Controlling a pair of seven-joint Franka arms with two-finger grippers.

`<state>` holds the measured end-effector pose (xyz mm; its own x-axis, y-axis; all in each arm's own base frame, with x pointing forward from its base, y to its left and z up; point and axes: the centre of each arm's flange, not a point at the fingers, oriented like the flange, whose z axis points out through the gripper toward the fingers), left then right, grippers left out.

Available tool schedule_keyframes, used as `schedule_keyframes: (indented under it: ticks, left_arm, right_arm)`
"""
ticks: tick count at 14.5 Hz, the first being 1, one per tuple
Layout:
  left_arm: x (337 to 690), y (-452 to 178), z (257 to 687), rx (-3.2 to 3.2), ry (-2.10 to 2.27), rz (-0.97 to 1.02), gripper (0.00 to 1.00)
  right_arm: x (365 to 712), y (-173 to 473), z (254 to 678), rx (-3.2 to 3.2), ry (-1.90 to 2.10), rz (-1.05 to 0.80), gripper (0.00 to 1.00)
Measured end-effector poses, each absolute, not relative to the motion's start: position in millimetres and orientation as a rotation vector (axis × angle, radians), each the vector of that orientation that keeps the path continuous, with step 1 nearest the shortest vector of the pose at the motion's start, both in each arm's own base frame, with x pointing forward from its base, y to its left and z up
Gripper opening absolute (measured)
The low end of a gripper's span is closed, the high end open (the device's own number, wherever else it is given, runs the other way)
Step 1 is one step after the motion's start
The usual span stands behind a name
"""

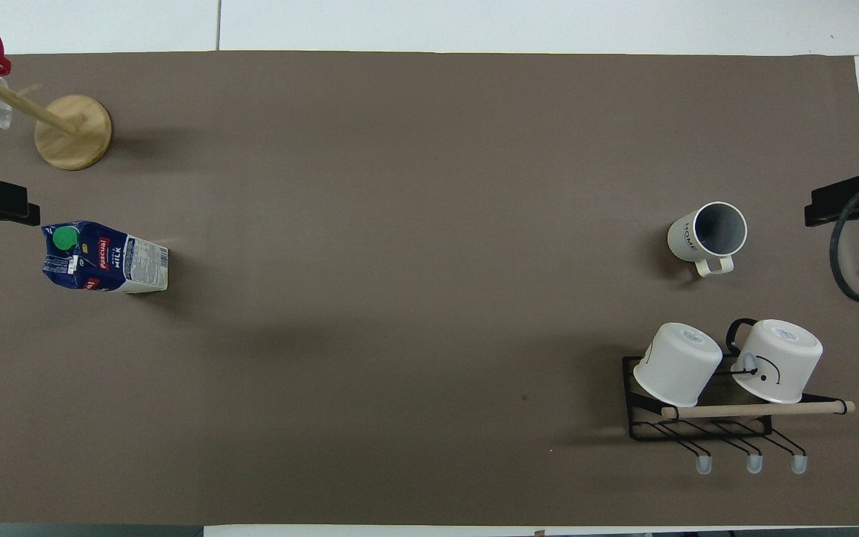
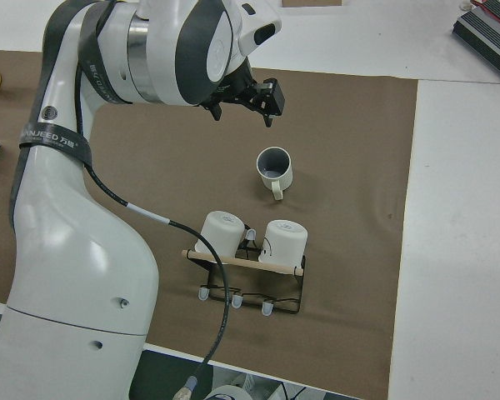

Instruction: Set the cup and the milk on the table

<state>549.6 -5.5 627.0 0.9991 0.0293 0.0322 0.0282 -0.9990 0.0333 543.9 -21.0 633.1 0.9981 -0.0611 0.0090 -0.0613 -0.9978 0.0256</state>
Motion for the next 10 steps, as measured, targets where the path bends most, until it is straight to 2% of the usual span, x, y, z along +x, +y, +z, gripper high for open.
schedule_keyframes:
  ticks: [10]
  left_arm:
    - [553.3, -4.9, 628.7, 3.107, 0.034, 0.094, 1.0]
  right_arm:
    - [545.5, -19.6, 622.1, 3.115, -0.09, 0.015, 1.0]
